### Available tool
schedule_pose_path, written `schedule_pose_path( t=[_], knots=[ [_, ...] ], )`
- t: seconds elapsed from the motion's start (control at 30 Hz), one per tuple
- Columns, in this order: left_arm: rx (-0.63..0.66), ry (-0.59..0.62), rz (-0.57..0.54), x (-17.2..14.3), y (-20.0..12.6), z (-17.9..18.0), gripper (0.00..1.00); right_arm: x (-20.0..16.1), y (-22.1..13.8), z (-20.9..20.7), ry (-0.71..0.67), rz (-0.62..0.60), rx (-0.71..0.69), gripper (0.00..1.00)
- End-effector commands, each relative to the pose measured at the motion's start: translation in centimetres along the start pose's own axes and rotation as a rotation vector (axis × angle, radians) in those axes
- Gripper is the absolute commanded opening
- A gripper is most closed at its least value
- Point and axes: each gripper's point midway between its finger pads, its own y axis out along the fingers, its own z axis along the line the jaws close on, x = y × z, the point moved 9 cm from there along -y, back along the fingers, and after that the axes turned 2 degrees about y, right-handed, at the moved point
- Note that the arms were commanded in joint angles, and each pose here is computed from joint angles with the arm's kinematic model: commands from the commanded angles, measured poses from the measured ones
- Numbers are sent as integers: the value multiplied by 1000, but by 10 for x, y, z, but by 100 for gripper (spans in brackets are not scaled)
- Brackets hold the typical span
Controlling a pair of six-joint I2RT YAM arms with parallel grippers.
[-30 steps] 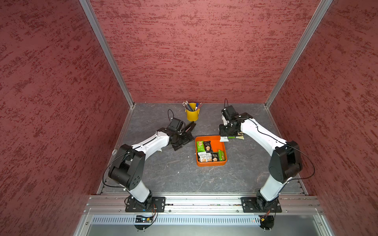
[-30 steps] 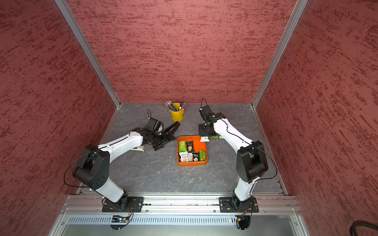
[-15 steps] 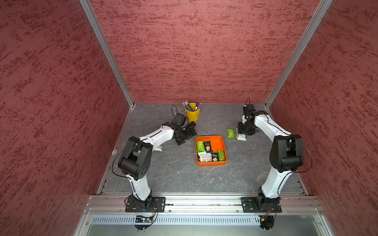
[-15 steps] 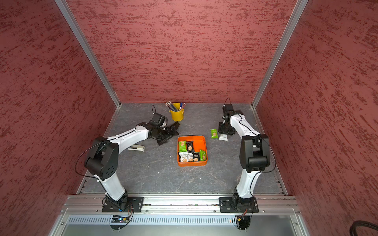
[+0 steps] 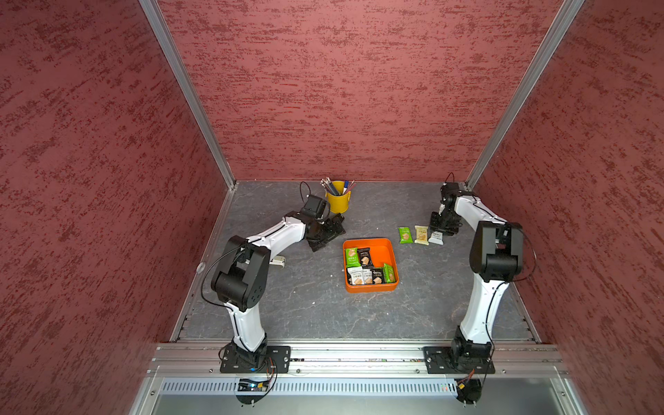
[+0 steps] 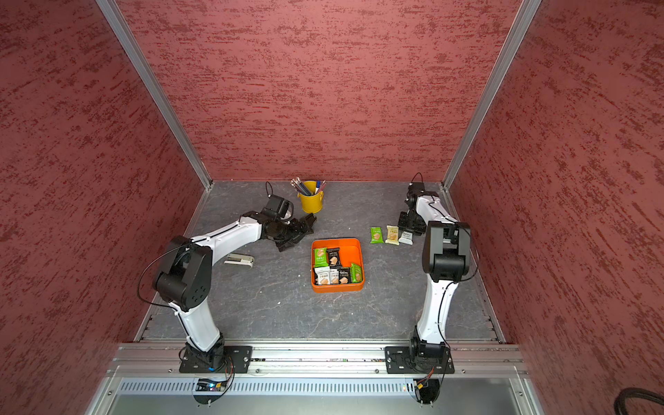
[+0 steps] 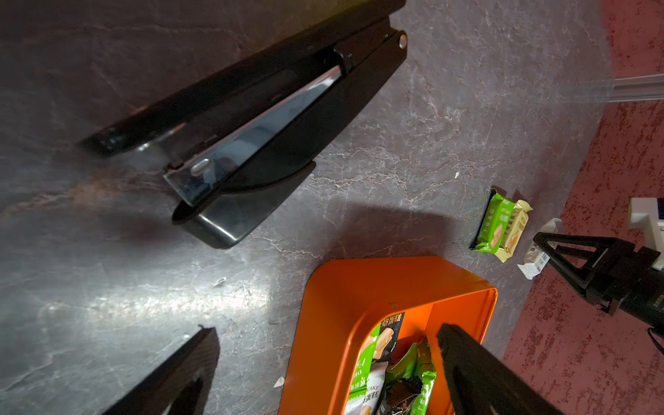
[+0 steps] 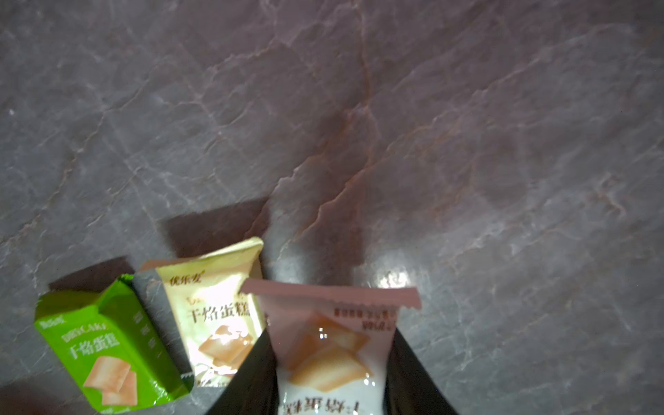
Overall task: Take the cookies out of the storage box
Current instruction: Place the cookie at the center of the board.
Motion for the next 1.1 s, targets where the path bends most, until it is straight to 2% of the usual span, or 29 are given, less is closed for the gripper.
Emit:
schedule_pose_path(
  t=[0.0,0.27,0.43,0.53,0.63,0.9,1.07],
  knots=[
    [6,-15,-11,3,2,1,100,12,3,-5,3,-23,-21,43],
    [9,-25,-12,4,2,4,100,13,16,-6,-2,14,-17,46],
    [7,-24,-7,3,1,5,100,12,5,-6,2,0,-21,59],
    [4,-19,-3,3,-1,5,100,10,-10,-4,15,-18,20,61],
    [-1,-14,4,0,-3,6,100,5,-25,1,46,-30,111,61],
    [9,34,25,-13,-12,8,100,-32,-54,28,122,-31,483,60],
    [30,74,32,-25,-20,10,100,-63,-76,56,76,-29,642,59]
  ],
)
